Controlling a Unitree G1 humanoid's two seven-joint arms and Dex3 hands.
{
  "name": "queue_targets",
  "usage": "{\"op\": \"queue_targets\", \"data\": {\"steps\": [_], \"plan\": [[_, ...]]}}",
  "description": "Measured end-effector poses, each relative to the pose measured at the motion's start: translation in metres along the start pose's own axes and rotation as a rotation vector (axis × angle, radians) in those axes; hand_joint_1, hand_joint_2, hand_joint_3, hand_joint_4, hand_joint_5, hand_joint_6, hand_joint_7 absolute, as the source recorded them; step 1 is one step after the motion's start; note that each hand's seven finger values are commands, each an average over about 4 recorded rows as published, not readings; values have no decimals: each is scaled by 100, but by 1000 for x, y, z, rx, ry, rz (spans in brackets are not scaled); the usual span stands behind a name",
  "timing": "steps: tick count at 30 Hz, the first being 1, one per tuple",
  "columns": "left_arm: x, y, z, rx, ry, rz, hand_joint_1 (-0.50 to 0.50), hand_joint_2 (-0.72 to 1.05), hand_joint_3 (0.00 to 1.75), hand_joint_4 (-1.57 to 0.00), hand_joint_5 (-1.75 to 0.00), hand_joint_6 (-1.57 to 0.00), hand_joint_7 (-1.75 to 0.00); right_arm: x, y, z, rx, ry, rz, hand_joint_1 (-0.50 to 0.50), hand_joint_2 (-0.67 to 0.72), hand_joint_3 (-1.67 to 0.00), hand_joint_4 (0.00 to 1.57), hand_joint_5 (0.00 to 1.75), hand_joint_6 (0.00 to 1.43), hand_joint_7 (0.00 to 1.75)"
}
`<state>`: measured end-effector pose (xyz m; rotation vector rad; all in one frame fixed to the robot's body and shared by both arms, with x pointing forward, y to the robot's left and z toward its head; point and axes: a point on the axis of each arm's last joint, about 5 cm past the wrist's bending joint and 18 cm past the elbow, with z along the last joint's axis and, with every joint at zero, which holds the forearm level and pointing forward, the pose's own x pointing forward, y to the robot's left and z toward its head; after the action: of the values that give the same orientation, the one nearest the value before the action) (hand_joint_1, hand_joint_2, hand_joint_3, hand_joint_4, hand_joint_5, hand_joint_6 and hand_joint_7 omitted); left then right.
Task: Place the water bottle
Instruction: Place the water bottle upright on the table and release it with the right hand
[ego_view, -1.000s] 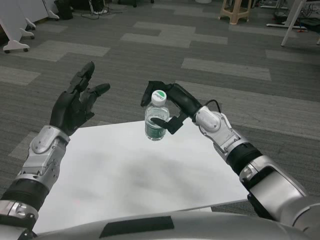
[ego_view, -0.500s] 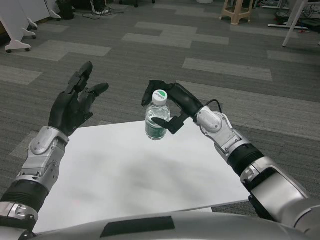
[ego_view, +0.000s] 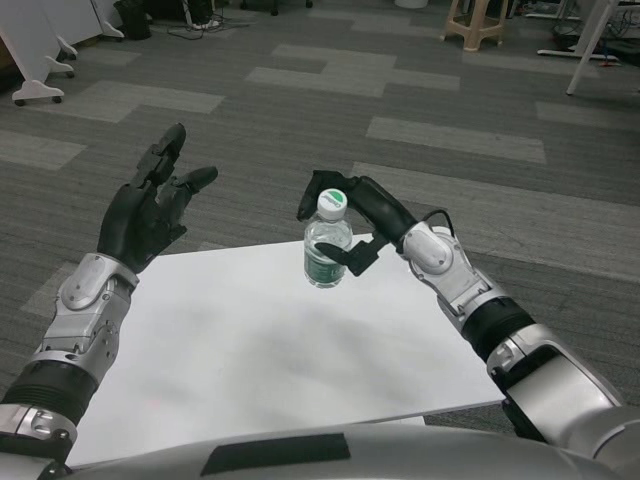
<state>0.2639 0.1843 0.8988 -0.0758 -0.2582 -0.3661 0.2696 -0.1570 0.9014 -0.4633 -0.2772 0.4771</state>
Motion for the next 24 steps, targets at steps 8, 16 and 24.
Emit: {"op": "queue_targets", "data": {"steps": [8, 16, 24], "plan": [[0, 0, 0, 0, -2, 3, -48, 105, 52, 0, -82, 0, 0, -5, -2, -4, -2, 26, -16, -42, -41, -159, 94, 165, 97, 154], [0, 1, 0, 0, -4, 6, -48, 105, 52, 0, -82, 0, 0, -18, 2, -21, 0, 118, -11, -41, -41, -157, 96, 165, 97, 157], [-1, 1, 1, 1, -8, 6, -48, 105, 52, 0, -82, 0, 0, -39, 16, -43, 28, 199, -43, -38, -41, -159, 100, 165, 93, 161]]}}
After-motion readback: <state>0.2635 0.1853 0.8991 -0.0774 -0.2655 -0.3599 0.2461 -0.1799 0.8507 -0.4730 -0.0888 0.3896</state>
